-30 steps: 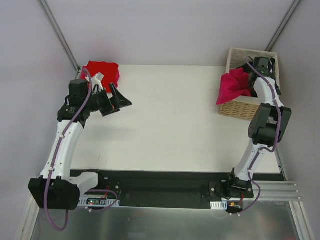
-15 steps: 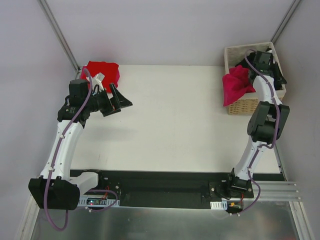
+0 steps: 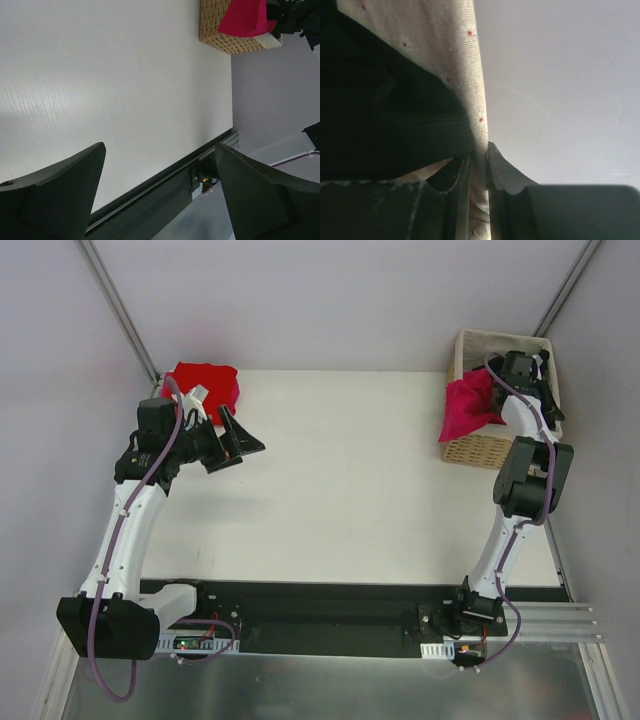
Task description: Fold and stack the t-shirts
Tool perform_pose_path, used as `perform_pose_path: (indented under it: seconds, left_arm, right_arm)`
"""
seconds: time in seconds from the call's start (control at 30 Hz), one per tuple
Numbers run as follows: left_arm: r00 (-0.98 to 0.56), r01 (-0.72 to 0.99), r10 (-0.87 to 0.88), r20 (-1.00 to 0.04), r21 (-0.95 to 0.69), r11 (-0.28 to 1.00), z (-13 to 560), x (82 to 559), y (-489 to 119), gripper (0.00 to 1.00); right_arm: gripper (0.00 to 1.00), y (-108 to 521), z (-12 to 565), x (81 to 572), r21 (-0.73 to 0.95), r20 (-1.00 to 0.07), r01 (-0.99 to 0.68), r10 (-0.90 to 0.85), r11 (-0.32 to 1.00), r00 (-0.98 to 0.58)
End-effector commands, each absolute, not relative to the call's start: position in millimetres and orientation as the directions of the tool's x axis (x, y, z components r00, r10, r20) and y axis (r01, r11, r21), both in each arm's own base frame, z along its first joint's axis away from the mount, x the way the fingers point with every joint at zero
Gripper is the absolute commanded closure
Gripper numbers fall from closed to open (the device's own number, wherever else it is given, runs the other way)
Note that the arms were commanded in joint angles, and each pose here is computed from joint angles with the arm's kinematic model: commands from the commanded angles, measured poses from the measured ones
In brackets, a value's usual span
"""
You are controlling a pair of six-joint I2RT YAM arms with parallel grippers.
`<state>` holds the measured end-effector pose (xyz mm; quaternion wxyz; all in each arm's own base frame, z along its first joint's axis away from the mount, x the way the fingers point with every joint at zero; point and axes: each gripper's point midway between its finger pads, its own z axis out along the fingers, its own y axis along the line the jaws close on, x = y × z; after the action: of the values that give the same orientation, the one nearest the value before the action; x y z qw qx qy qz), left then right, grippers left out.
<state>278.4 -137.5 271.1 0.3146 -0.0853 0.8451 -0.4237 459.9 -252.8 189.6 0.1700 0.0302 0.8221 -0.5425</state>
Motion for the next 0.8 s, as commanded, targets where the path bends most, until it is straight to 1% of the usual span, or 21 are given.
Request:
perform_pose_path:
  seconds: [0.0, 0.17, 0.27, 0.3, 0.33, 0.4, 0.47, 0.5, 0.53, 0.6, 0.67, 0.7, 0.77]
  left_arm:
    - [-0.782, 0.170, -0.400, -0.477, -0.782, 0.600, 289, 272, -144, 0.09]
    - [-0.777, 0.195, -0.387, -0.496, -0.774, 0.602, 293, 274, -144, 0.09]
    - [-0.791, 0.172, -0.388, -0.474, -0.780, 0.602, 288, 281, -145, 0.09]
    - [-0.793, 0.167, -0.388, -0.469, -0.780, 0.603, 286, 283, -145, 0.10]
    - [-0.799, 0.162, -0.384, -0.462, -0.781, 0.603, 284, 283, -147, 0.10]
    - [-0.812, 0.138, -0.383, -0.441, -0.782, 0.607, 277, 288, -150, 0.10]
    - [-0.831, 0.137, -0.358, -0.425, -0.782, 0.608, 271, 289, -160, 0.10]
    - [-0.836, 0.139, -0.350, -0.423, -0.780, 0.610, 270, 290, -163, 0.11]
    - [-0.840, 0.144, -0.341, -0.422, -0.779, 0.610, 271, 291, -167, 0.11]
    - [-0.860, 0.156, -0.303, -0.411, -0.776, 0.611, 266, 294, -180, 0.11]
    - [-0.870, 0.168, -0.278, -0.407, -0.775, 0.609, 266, 299, -188, 0.11]
    - [-0.875, 0.188, -0.255, -0.411, -0.775, 0.604, 268, 298, -196, 0.11]
    - [-0.876, 0.208, -0.238, -0.421, -0.772, 0.600, 272, 303, -203, 0.11]
  right_arm:
    - [0.83, -262, 220, 475, -0.846, -0.458, 0.399, -0.100, 0.353, -0.883]
    - [0.83, -275, 217, 492, -0.836, -0.487, 0.427, -0.108, 0.345, -0.867]
    - [0.84, -276, 209, 502, -0.819, -0.500, 0.423, -0.121, 0.386, -0.857]
    - [0.84, -275, 199, 505, -0.808, -0.504, 0.420, -0.117, 0.413, -0.856]
    - [0.85, -270, 187, 509, -0.795, -0.488, 0.377, -0.132, 0.476, -0.863]
    - [0.86, -268, 181, 514, -0.761, -0.513, 0.380, -0.129, 0.526, -0.849]
    - [0.87, -258, 166, 522, -0.712, -0.530, 0.344, -0.148, 0.612, -0.835]
    - [0.86, -253, 170, 525, -0.693, -0.549, 0.338, -0.161, 0.636, -0.820]
    - [0.83, -247, 169, 532, -0.664, -0.572, 0.321, -0.182, 0.675, -0.800]
    - [0.78, -243, 169, 535, -0.647, -0.591, 0.320, -0.191, 0.692, -0.783]
    - [0.66, -235, 173, 543, -0.606, -0.624, 0.294, -0.212, 0.739, -0.752]
    - [0.64, -234, 175, 545, -0.598, -0.631, 0.287, -0.219, 0.749, -0.744]
    - [0.63, -229, 179, 550, -0.569, -0.655, 0.276, -0.224, 0.774, -0.722]
